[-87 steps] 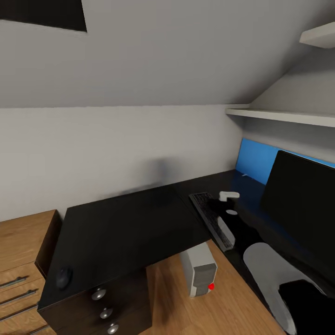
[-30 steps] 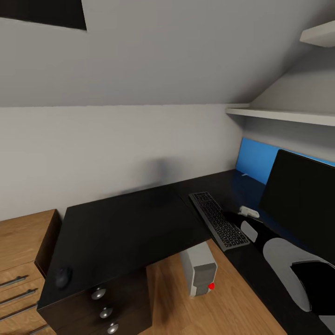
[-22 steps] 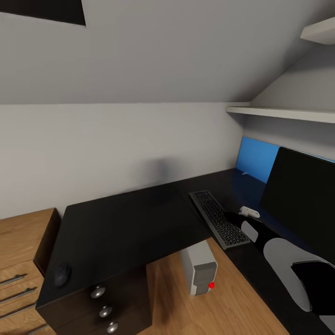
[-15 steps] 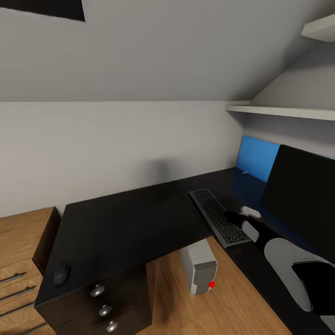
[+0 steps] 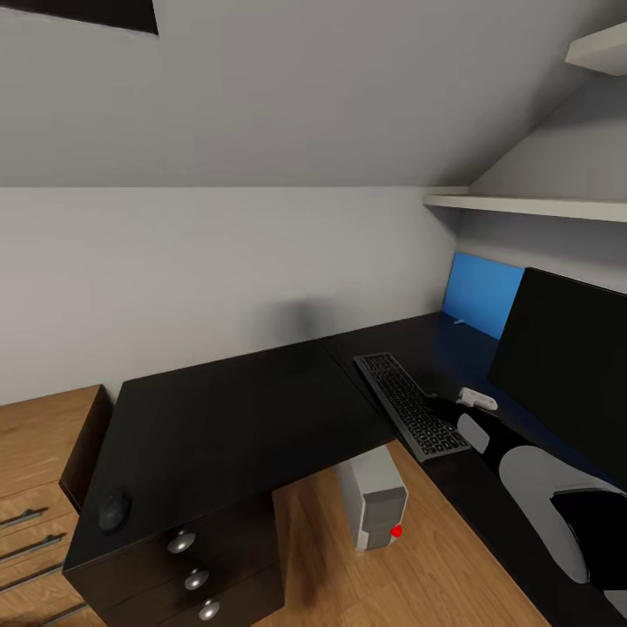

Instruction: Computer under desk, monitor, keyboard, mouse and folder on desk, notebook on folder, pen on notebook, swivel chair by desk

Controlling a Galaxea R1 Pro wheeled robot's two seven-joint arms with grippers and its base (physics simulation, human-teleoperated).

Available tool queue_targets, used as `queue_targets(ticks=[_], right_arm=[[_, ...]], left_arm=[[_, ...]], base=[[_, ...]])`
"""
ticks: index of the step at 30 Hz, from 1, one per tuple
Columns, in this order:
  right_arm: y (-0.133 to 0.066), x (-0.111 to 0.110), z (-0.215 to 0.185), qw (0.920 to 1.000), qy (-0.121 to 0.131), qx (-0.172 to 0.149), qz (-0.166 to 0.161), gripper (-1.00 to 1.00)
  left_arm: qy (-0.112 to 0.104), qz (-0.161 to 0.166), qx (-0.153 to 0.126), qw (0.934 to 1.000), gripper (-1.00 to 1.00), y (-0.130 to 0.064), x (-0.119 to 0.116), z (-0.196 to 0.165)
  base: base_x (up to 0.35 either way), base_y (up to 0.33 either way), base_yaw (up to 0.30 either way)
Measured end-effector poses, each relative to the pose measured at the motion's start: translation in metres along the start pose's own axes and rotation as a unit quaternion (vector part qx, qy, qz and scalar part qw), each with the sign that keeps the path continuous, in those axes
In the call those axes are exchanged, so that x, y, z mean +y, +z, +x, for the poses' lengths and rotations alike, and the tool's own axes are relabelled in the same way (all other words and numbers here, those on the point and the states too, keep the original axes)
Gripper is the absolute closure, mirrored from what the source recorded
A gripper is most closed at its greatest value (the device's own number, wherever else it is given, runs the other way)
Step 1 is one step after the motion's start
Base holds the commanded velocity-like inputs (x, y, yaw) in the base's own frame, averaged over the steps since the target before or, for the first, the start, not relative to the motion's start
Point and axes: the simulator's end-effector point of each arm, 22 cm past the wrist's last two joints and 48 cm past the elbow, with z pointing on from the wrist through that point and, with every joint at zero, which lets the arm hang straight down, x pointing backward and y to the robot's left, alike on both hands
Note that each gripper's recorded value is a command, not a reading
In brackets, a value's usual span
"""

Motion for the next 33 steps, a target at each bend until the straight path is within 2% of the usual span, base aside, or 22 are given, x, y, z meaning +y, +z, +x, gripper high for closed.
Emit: queue_targets(ticks=[12,33], right_arm=[[0.0,-0.002,0.014,0.9996,-0.003,0.029,0.004,-1.0],[0.019,-0.01,0.047,0.9994,-0.003,0.035,0.004,-1.0]], left_arm=[[0.0,0.0,-0.001,1.0,-1.0,0.001,-0.001,0.001],[0.0,-0.003,-0.002,1.0,-1.0,0.028,-0.008,0.024]], base=[[0.0,0.0,0.0],[0.0,0.0,0.0]])
